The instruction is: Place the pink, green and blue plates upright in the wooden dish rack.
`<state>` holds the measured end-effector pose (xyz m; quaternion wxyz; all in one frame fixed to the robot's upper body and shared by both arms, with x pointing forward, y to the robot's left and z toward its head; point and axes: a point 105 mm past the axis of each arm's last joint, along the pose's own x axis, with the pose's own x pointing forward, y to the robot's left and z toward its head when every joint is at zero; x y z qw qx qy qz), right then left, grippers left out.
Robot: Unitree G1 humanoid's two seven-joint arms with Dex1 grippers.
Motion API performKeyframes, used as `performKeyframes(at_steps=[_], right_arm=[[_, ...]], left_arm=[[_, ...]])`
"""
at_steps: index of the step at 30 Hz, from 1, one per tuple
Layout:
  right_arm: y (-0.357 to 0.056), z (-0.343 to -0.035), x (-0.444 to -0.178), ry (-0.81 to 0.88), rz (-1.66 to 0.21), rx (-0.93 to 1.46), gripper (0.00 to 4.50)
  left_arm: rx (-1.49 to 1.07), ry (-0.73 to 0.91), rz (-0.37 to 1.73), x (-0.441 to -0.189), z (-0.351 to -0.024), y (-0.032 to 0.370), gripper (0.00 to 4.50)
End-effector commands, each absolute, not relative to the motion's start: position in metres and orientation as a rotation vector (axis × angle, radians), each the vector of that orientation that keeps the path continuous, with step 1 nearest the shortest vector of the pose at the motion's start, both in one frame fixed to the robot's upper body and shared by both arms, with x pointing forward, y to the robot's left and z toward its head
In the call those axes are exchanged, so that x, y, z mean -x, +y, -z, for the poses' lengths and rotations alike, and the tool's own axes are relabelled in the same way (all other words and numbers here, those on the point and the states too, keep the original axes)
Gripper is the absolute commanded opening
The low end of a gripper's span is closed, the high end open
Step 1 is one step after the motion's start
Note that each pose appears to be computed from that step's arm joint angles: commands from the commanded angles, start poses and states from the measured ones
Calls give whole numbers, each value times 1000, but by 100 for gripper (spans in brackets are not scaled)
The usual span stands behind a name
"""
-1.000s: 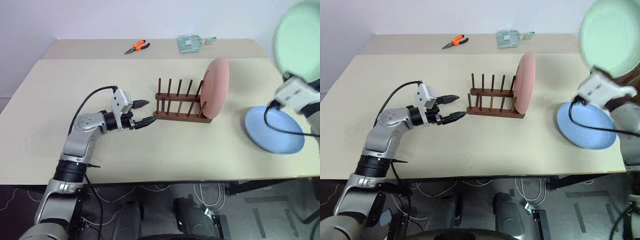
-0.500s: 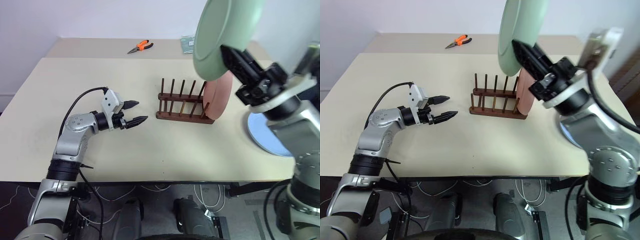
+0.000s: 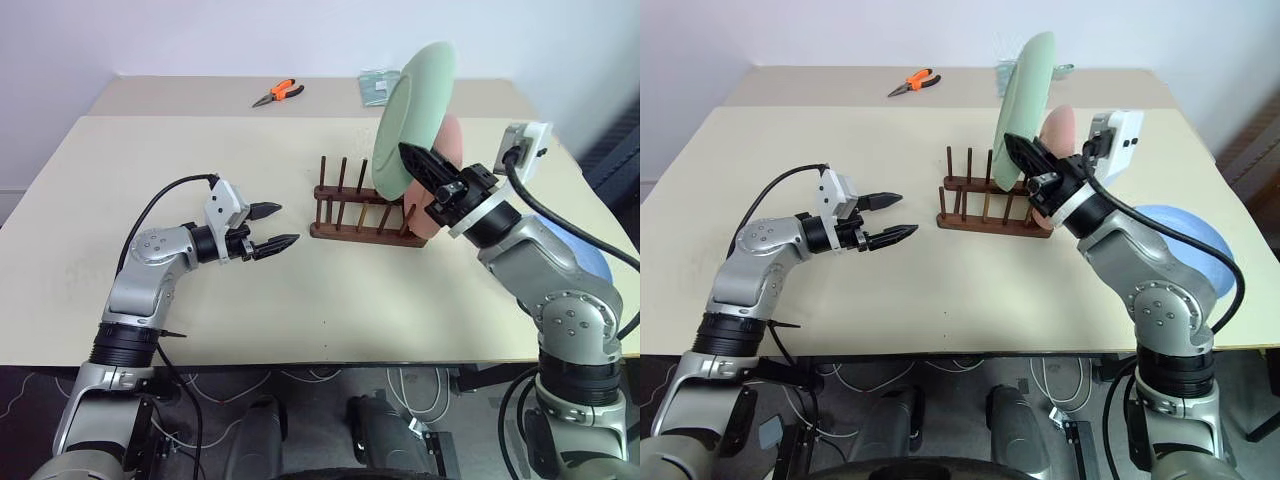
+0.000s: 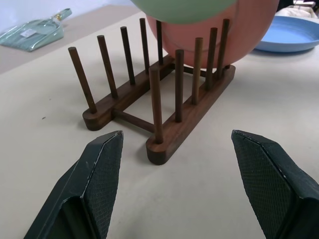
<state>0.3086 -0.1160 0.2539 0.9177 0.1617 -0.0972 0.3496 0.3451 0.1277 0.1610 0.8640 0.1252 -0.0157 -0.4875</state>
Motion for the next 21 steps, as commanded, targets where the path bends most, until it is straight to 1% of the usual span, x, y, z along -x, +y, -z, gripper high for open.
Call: performKeyframes(at_steps=[1, 10, 13, 17, 21], right_arm=[[-114, -256, -307, -214, -738, -332, 7], [-116, -241, -324, -126, -690, -339, 7], [-113, -242, -326, -130, -685, -289, 107], [-116, -257, -326, -209, -657, -168, 294], [-123, -274, -323, -275, -635, -13, 294]], left_arm=[[-271, -85, 1031, -341, -174, 125, 356], [-271, -87, 1050, -339, -175, 122, 356], [-270, -87, 1054, -339, -175, 121, 356], [-269, -86, 1059, -338, -175, 120, 356], [-268, -85, 1064, -337, -175, 119, 356]])
